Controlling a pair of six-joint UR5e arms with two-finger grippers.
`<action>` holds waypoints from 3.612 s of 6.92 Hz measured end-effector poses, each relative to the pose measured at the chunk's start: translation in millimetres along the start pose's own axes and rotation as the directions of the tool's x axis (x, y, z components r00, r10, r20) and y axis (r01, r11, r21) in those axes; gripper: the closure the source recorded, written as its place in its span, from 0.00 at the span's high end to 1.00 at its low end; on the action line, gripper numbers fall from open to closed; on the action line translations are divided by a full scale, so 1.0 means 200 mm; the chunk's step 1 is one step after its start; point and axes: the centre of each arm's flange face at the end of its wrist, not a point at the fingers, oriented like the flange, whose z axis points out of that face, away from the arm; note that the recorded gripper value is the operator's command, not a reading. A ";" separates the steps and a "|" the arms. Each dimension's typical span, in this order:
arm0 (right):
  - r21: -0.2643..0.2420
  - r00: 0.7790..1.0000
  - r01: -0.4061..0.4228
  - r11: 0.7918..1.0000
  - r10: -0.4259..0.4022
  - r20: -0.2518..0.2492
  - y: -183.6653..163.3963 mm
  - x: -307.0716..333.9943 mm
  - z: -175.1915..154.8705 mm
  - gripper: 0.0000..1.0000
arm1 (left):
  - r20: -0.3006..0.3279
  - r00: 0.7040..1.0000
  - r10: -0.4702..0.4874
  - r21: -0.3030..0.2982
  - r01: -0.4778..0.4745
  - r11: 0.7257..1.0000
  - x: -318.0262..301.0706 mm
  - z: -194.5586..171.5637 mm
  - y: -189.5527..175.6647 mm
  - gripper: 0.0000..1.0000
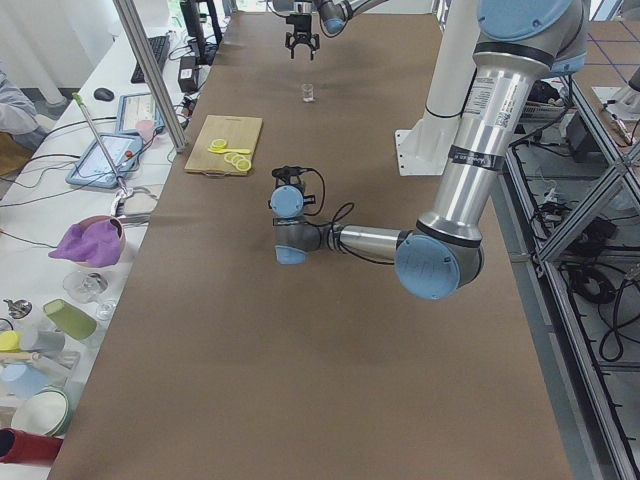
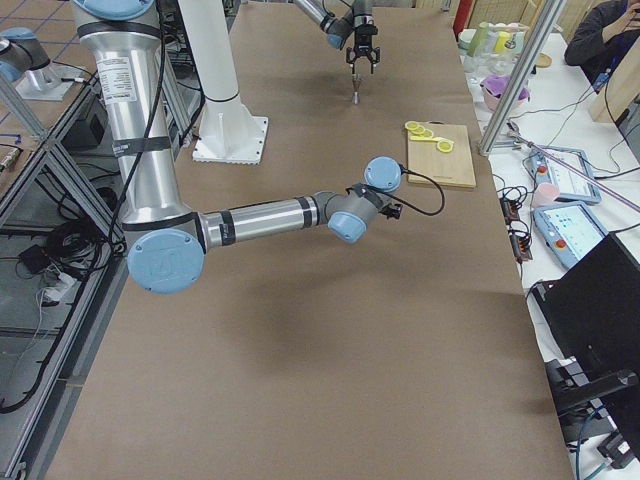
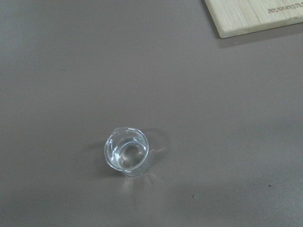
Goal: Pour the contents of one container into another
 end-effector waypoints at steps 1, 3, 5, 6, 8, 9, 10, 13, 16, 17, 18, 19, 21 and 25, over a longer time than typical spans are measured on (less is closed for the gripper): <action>0.017 1.000 0.030 0.999 -0.030 0.007 0.02 -0.01 0.05 1.00 | -0.009 1.000 0.009 0.019 -0.008 1.000 0.03 0.01 0.05 0.84; 0.051 0.995 0.092 0.994 -0.093 0.019 0.05 -0.04 0.13 1.00 | 0.004 1.000 0.018 0.036 -0.019 0.999 0.04 0.02 0.11 0.85; 0.097 0.984 0.174 0.980 -0.176 0.013 0.11 -0.09 0.24 1.00 | 0.081 0.996 0.023 0.059 -0.027 0.998 0.02 0.03 0.11 0.85; 0.120 0.978 0.208 0.971 -0.210 0.000 0.14 -0.10 0.27 1.00 | 0.111 0.994 0.000 0.074 -0.008 0.997 0.03 0.04 0.10 0.85; 0.147 0.974 0.227 0.963 -0.226 -0.020 0.10 -0.09 0.31 1.00 | 0.139 0.987 -0.079 0.128 0.061 0.990 0.13 0.17 0.10 0.85; 0.166 0.975 0.224 0.961 -0.221 -0.031 0.09 -0.08 0.34 1.00 | 0.144 0.982 -0.121 0.153 0.098 0.983 0.20 0.23 0.09 0.85; 0.190 0.975 0.223 0.956 -0.219 -0.045 0.09 -0.09 0.38 1.00 | 0.139 0.979 -0.148 0.174 0.123 0.977 0.26 0.24 0.12 0.84; 0.251 0.981 0.196 0.948 -0.190 -0.045 0.11 -0.16 0.49 1.00 | 0.170 0.970 -0.174 0.203 0.138 0.969 0.32 0.20 0.18 0.84; 0.305 0.983 0.182 0.935 -0.175 -0.049 0.18 -0.21 0.53 1.00 | 0.202 0.955 -0.216 0.227 0.169 0.959 0.31 0.24 0.16 0.84; 0.312 0.983 0.183 0.932 -0.173 -0.059 0.18 -0.19 0.55 1.00 | 0.198 0.955 -0.219 0.230 0.172 0.958 0.31 0.26 0.15 0.84; 0.318 0.982 0.187 0.929 -0.174 -0.070 0.17 -0.16 0.59 1.00 | 0.195 0.956 -0.221 0.229 0.174 0.958 0.31 0.28 0.14 0.84; 0.324 0.981 0.192 0.926 -0.177 -0.077 0.16 -0.12 0.63 1.00 | 0.194 0.956 -0.222 0.229 0.176 0.958 0.31 0.30 0.13 0.80; 0.331 0.980 0.197 0.923 -0.181 -0.077 0.13 -0.11 0.67 0.99 | 0.193 0.956 -0.223 0.229 0.177 0.957 0.29 0.32 0.12 0.80; 0.335 0.983 0.181 0.924 -0.174 -0.051 0.11 -0.15 0.71 0.98 | 0.194 0.956 -0.218 0.233 0.171 0.957 0.27 0.36 0.09 0.79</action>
